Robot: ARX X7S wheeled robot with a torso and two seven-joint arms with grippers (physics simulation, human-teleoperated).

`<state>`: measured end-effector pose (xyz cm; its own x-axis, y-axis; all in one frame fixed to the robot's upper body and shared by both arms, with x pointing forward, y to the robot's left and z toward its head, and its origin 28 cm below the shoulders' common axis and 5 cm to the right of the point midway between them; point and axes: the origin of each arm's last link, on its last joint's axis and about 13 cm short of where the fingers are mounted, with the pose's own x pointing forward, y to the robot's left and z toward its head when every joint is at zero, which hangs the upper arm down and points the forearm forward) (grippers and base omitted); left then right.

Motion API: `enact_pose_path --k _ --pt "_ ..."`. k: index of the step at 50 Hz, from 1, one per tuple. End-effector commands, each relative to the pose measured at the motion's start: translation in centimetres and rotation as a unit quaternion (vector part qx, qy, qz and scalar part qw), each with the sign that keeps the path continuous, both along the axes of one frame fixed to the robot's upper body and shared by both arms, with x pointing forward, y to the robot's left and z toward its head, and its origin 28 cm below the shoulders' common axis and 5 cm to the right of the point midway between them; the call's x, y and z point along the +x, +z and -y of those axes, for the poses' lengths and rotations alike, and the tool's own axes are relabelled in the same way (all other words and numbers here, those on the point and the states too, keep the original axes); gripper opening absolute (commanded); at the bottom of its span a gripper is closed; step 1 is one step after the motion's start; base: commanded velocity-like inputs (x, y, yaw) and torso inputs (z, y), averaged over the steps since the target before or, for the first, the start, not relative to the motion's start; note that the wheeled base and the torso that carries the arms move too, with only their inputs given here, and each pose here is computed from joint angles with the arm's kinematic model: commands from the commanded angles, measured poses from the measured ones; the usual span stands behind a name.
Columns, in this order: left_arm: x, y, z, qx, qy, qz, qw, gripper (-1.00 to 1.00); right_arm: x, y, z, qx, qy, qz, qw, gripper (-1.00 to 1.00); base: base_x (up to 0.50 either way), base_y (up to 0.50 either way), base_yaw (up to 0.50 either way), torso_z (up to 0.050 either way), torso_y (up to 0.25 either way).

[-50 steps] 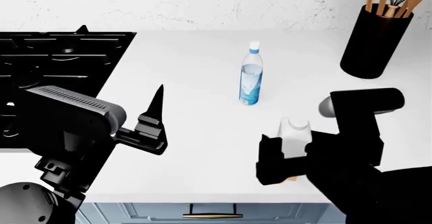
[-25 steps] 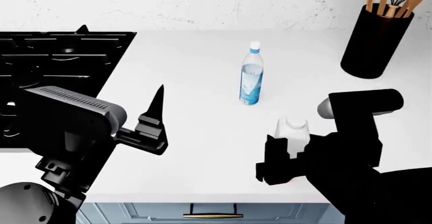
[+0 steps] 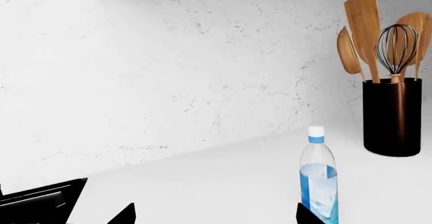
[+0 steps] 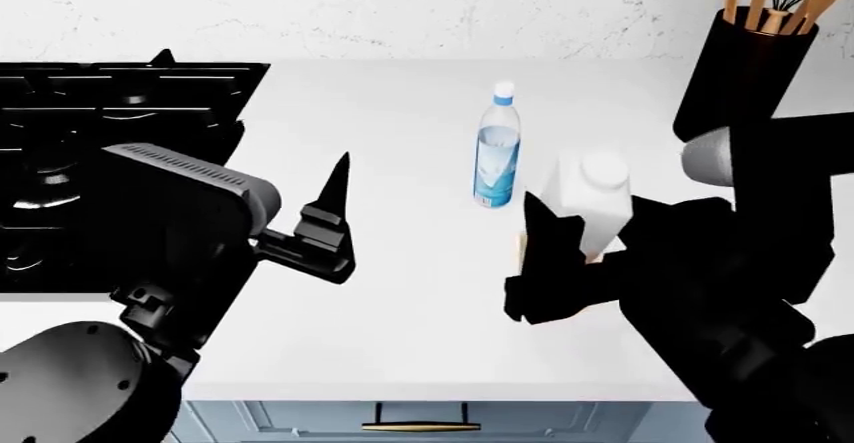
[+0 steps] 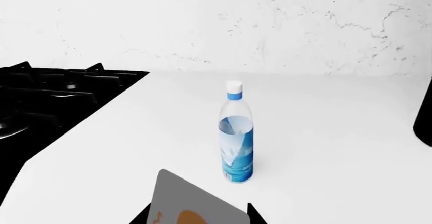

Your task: Move the drinks to the dining counter.

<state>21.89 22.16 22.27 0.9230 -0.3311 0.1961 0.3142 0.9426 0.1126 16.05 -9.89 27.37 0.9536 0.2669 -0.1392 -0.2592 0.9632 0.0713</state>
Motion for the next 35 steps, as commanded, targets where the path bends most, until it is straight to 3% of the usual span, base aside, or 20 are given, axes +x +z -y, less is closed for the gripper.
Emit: enact_pose_path --k 1,5,10,17,35 --pt "3.4 1.2 1.4 0.010 -0.032 0.000 0.999 1.00 -0.1 0.6 -0.2 0.009 0.006 0.036 0.999 -1.00 0.00 0.00 0.00 0.000 0.000" --pt "5.2 1.4 1.9 0.013 -0.041 -0.003 0.999 1.00 -0.2 0.8 -0.5 0.020 0.015 0.042 0.999 -1.00 0.00 0.00 0.00 0.000 0.000" --pt "6.8 1.1 2.5 0.007 -0.055 -0.015 0.998 1.00 -0.2 0.9 -0.6 0.067 0.025 0.057 0.996 -1.00 0.00 0.00 0.00 0.000 0.002" --pt "7.2 1.4 3.0 0.004 -0.063 -0.015 0.998 1.00 -0.8 2.2 -1.0 0.140 0.042 0.110 0.983 -1.00 0.00 0.00 0.00 0.000 0.000" --pt "7.9 1.8 3.3 0.011 -0.072 -0.015 0.997 1.00 -1.5 3.1 -1.1 0.160 0.051 0.137 0.976 -1.00 0.00 0.00 0.00 0.000 0.001"
